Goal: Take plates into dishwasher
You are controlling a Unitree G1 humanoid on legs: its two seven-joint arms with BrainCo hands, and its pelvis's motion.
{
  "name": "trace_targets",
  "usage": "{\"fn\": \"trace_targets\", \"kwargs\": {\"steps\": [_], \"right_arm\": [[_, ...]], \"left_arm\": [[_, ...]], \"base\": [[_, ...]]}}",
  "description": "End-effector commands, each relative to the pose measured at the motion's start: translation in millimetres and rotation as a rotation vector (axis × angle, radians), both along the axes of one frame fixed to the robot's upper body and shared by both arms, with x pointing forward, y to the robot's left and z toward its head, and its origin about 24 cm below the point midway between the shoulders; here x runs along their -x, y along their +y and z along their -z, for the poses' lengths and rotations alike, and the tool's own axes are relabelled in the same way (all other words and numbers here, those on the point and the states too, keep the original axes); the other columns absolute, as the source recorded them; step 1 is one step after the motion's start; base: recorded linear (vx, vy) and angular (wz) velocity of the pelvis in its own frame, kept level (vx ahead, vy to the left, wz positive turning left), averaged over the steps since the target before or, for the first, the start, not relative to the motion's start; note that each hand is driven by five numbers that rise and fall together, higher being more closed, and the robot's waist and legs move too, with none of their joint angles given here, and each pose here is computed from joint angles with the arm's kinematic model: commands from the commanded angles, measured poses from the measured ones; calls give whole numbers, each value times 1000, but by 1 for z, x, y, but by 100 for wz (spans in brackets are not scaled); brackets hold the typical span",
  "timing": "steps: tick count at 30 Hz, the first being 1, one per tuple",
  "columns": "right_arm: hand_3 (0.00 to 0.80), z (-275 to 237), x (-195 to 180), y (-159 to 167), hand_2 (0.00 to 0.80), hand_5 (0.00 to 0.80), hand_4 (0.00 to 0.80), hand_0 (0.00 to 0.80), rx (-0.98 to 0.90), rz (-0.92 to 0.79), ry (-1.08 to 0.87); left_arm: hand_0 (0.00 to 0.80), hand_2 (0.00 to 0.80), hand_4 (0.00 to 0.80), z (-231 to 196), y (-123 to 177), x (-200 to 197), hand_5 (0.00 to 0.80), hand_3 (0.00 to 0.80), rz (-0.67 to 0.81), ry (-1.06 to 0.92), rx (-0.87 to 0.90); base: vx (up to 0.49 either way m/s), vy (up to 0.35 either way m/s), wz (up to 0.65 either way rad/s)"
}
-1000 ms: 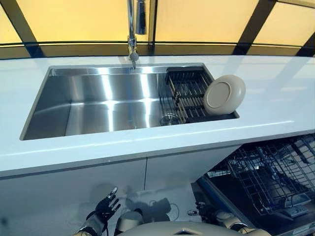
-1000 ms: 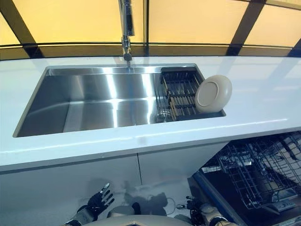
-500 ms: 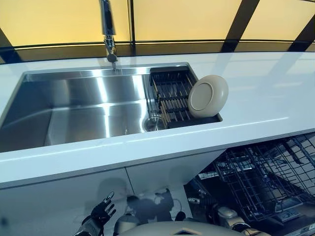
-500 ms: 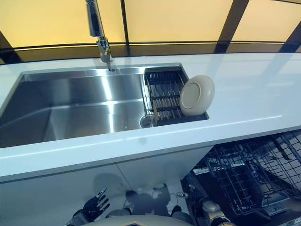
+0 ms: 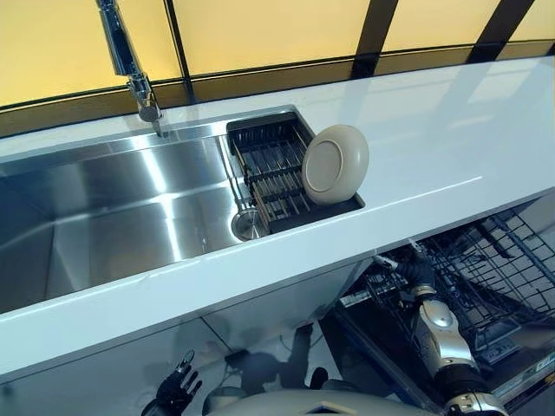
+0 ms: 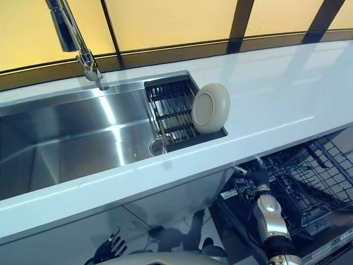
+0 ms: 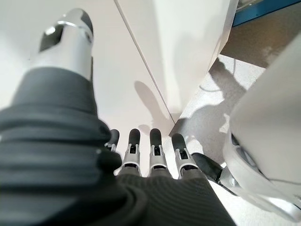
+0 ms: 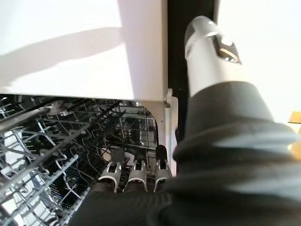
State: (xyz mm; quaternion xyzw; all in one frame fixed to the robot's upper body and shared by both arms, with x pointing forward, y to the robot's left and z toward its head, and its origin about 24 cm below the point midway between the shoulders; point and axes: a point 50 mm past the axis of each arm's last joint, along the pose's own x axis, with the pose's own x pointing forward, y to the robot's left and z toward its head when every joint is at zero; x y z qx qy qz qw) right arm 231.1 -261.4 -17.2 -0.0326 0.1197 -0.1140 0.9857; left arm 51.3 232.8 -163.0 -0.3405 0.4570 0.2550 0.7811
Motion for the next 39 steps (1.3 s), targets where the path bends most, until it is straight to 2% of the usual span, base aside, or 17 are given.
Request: {"fn": "trace_targets", "kwargs": {"steps": [1,6,10,15,20,27,30,39], "right_arm": [[0,-123,-56,-16,0,0,0,0,122,16,-511],[0,-192,-97,-28,0,0,0,0,187,78,-577],[0,-236,-113,-50,0,0,0,0,192,138,-603],[0,-286,-123,-59,0,0,0,0,206,156,-649],[0,-335,-118,-68,0,0,0,0,203,229,-732],[0,-394,-106,-71,0,0,0,0,303,338,-758],[0,-413,-98,-78,0,0,0,0,367,463,-726],[0,-431,-89,-87,0,0,0,0,446,529,-689]], "left_arm": [[0,0,0,-1,-4,-16,0,0,52,-36,0],[0,0,0,-3,-3,-26,0,0,96,-35,1],[0,0,0,-2,3,-21,0,0,127,1,-11],[0,0,0,-4,15,-16,0,0,140,41,-27],[0,0,0,-7,23,-19,0,0,157,43,-35],[0,0,0,-9,26,-22,0,0,174,35,-34],[0,0,0,-9,27,-25,0,0,164,31,-29],[0,0,0,-9,22,-32,0,0,149,34,-29]], "base": [[0,0,0],[8,-33,1],[38,-42,3],[48,-22,5],[9,-9,4],[0,0,0],[-11,10,-1],[-30,19,-1]]}}
